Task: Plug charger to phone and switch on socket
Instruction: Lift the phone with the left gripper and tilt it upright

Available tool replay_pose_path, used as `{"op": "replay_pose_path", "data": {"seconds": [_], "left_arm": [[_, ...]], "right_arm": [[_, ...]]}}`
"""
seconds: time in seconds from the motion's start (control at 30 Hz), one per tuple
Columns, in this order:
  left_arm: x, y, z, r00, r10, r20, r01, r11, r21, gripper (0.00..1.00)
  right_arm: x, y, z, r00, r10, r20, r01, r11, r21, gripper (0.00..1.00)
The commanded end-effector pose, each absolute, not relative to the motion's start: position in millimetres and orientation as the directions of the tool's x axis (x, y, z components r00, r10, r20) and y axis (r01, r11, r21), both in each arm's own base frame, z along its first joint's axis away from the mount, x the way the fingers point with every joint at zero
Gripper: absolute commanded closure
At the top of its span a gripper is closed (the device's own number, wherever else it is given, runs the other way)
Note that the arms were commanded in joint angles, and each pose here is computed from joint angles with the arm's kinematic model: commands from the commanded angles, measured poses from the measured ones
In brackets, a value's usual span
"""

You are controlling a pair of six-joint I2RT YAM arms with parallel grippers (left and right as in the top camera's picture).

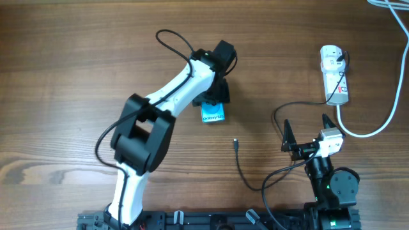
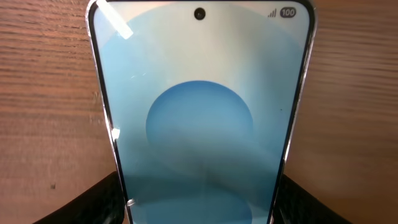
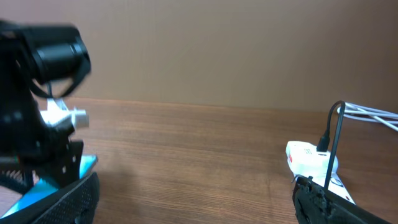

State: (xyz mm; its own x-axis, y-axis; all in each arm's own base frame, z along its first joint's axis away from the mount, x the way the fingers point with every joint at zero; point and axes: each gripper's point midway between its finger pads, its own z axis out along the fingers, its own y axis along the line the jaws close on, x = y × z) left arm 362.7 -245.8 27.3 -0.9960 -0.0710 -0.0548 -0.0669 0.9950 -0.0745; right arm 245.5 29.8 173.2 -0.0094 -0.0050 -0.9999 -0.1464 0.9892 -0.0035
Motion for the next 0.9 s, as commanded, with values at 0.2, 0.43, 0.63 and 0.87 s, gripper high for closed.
{"op": "replay_pose_path", "data": {"seconds": [0.2,0.43,0.63,0.87], "left_arm": [[353.1,-276.6,118.9,-0.997,-0.074,-0.018,-0.059,0.899,-0.434,0.34],[337.9,-295.5,152.2,-0.996,-0.025,0.091,-0.076,0.777,-0.625,0.33],[329.9,-304.4,173.6,-0.984,0.026,0.176,-0.114,0.664,-0.739,0.33],[325.7,-307.3,200.2,-0.966,0.087,0.243,-0.162,0.529,-0.833,0.34]], "right_arm": [[245.5,29.2,173.7,-0.006,0.002,-1.000,-0.144,0.990,0.003,0.00],[245.5,29.2,173.7,-0.006,0.002,-1.000,-0.144,0.990,0.003,0.00],[245.5,29.2,173.7,-0.006,0.002,-1.000,-0.144,0.990,0.003,0.01],[245.5,29.2,173.7,-0.006,0.002,-1.000,-0.144,0.990,0.003,0.00]]}}
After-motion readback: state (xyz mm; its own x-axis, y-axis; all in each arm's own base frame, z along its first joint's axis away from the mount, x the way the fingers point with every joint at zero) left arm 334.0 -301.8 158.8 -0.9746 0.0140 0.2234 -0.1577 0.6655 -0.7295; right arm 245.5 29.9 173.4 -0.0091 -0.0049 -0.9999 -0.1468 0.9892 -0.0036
